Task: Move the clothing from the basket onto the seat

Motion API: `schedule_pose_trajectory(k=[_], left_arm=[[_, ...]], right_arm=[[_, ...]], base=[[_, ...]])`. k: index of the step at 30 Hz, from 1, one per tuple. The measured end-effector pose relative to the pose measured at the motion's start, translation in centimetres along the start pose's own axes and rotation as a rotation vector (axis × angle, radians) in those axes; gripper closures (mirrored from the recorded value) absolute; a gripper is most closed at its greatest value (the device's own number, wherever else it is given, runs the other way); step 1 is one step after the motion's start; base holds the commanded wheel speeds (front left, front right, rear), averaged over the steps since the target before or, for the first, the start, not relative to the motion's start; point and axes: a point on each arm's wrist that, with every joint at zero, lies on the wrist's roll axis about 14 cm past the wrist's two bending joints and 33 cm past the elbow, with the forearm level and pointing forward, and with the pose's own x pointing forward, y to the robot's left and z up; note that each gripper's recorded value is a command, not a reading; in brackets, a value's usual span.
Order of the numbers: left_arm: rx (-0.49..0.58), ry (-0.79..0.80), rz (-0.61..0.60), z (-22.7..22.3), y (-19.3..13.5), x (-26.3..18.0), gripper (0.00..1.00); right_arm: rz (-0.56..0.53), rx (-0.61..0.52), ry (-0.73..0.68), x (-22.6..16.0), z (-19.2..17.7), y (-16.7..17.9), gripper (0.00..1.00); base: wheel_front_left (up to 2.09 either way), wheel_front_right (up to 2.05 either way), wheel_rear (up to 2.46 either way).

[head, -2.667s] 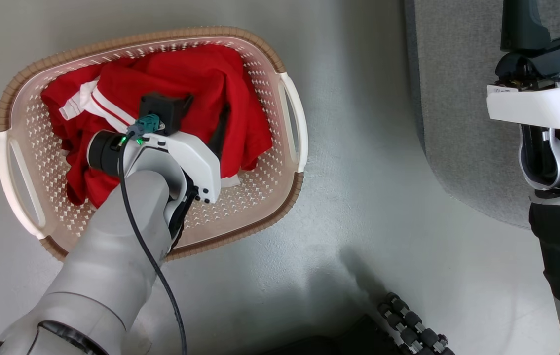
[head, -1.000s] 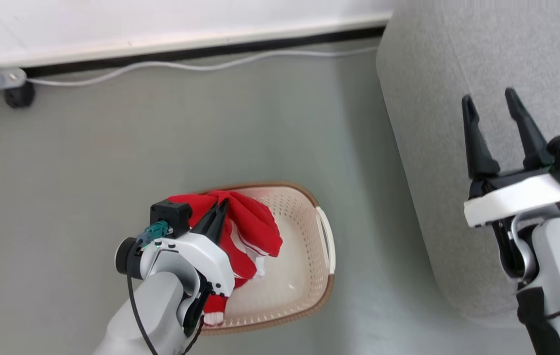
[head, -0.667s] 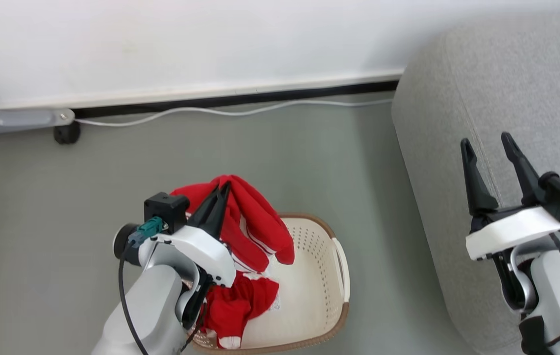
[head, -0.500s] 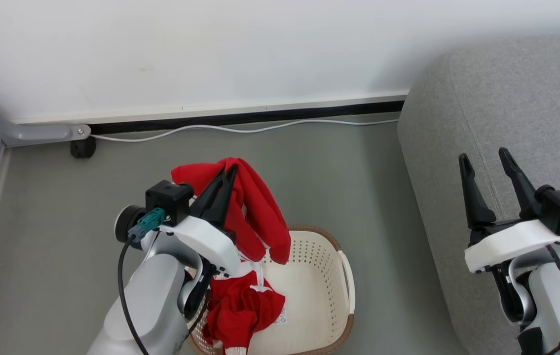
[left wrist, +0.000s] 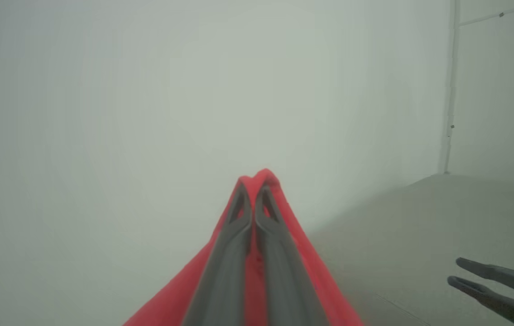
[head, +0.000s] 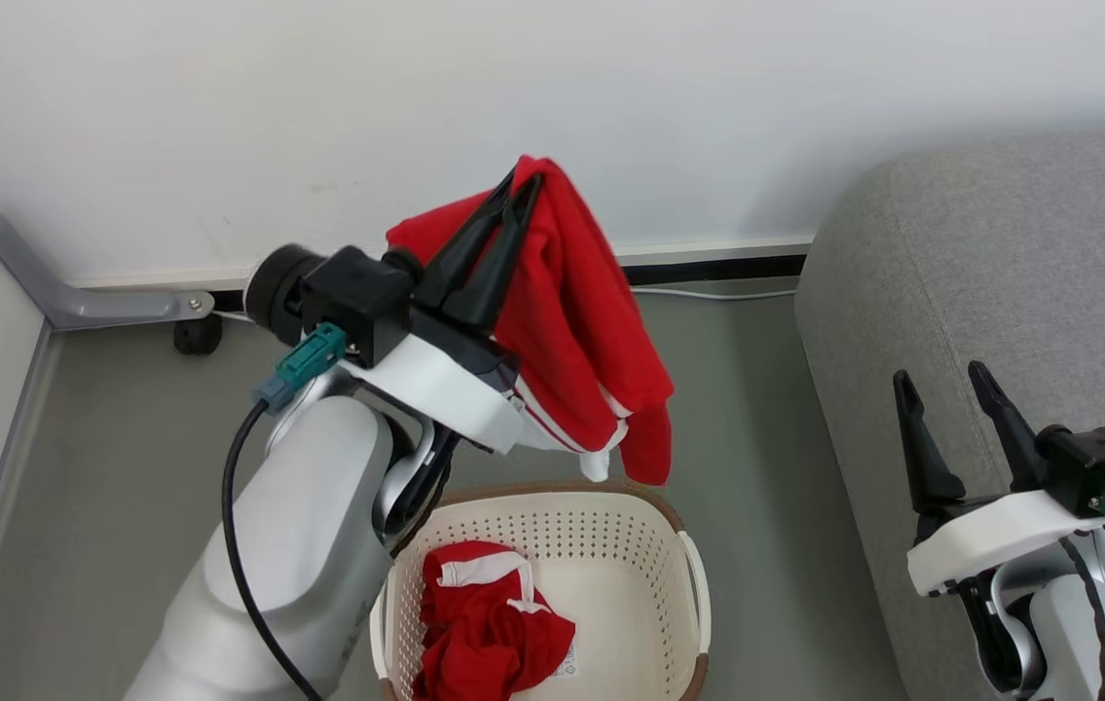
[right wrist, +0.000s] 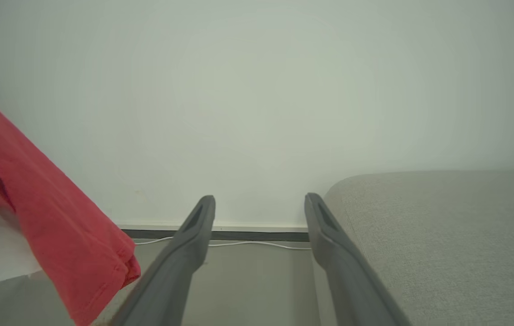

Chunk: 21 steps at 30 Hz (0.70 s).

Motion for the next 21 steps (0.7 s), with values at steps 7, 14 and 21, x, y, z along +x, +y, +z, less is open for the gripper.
schedule_pose_trajectory(k=[7, 14, 21], left_arm=[[0.032, -0.076, -0.062, 3.1, -1.2, 1.1, 1.00], [0.028, -0.078, -0.072, 3.1, -1.4, 1.4, 1.00], [0.019, -0.070, -0.079, 2.6, -1.6, 1.5, 1.00]], right_arm=[[0.001, 0.006, 0.003, -0.3, -0.1, 0.3, 0.00], [0.005, 0.007, 0.001, -0.3, -0.1, 0.4, 0.00], [0.139, 0.036, -0.103, 0.7, 3.3, 4.4, 0.00]], base=[[0.00, 0.00, 0.00], [0.00, 0.00, 0.00], [0.00, 0.00, 0.00]])
